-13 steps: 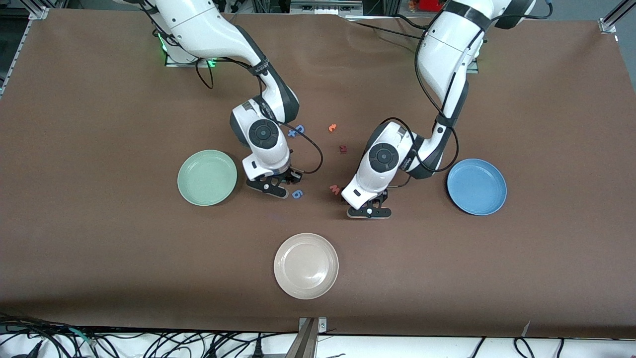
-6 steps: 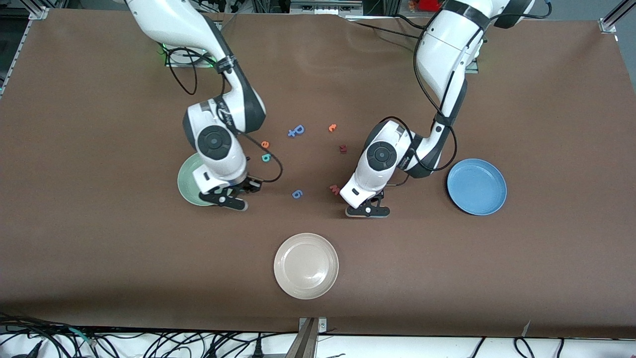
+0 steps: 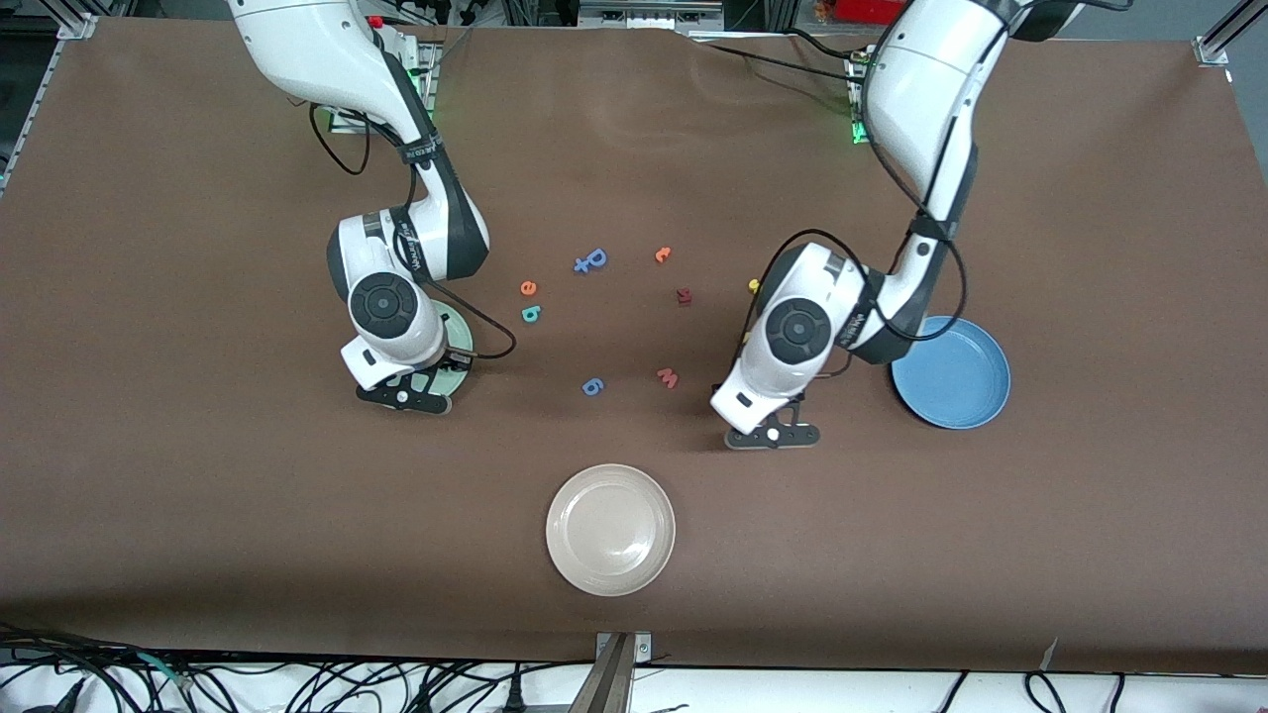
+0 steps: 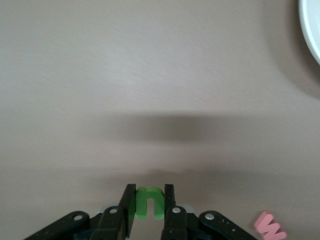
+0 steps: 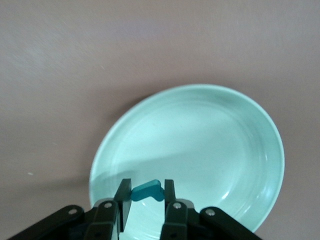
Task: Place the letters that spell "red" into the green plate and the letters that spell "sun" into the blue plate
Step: 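Carry the teal r to the green plate while the left gripper carries the n, then release the r into the green plate while the left gripper drops the n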
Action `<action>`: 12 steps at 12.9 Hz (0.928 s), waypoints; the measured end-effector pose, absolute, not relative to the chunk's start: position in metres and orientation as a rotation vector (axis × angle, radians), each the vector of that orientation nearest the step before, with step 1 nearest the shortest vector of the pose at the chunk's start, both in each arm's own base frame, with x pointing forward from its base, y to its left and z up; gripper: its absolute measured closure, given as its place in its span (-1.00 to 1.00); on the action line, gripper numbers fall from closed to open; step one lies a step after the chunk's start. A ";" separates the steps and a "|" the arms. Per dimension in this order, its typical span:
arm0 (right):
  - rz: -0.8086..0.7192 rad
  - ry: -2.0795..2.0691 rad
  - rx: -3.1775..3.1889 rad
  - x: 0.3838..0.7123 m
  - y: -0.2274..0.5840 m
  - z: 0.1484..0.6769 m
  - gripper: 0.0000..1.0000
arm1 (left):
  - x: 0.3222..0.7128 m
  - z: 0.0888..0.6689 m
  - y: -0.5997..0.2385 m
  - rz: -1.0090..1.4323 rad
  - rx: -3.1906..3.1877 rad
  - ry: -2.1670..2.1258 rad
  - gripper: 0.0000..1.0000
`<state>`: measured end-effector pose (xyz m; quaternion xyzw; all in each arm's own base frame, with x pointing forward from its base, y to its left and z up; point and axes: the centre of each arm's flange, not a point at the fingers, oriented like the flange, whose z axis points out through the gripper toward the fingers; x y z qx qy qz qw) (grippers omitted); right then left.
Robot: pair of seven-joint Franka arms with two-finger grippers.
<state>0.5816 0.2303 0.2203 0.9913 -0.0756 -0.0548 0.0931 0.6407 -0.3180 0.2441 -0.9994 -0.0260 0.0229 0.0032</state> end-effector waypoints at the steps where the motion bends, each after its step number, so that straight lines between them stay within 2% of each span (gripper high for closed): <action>1: -0.182 -0.224 2.934 0.577 0.228 0.214 0.39 | 0.648 0.253 -0.299 0.099 -3.127 -0.058 0.47; 3: -0.216 -0.225 2.920 0.569 0.223 0.205 0.38 | 0.659 0.263 -0.252 0.194 -3.108 0.019 0.47; 4: -0.226 -0.226 2.916 0.567 0.222 0.202 0.24 | 0.664 0.266 -0.225 0.249 -3.100 0.068 0.47; 8: -0.224 -0.223 2.917 0.566 0.222 0.201 -0.64 | 0.668 0.264 -0.118 0.499 -3.035 0.256 0.47; 10: -0.204 -0.224 2.935 0.568 0.228 0.210 -0.96 | 0.665 0.258 -0.080 0.601 -3.011 0.304 0.47; 12: -0.212 -0.303 2.997 0.562 0.251 0.223 -0.96 | 0.663 0.250 -0.058 0.645 -3.015 0.320 0.47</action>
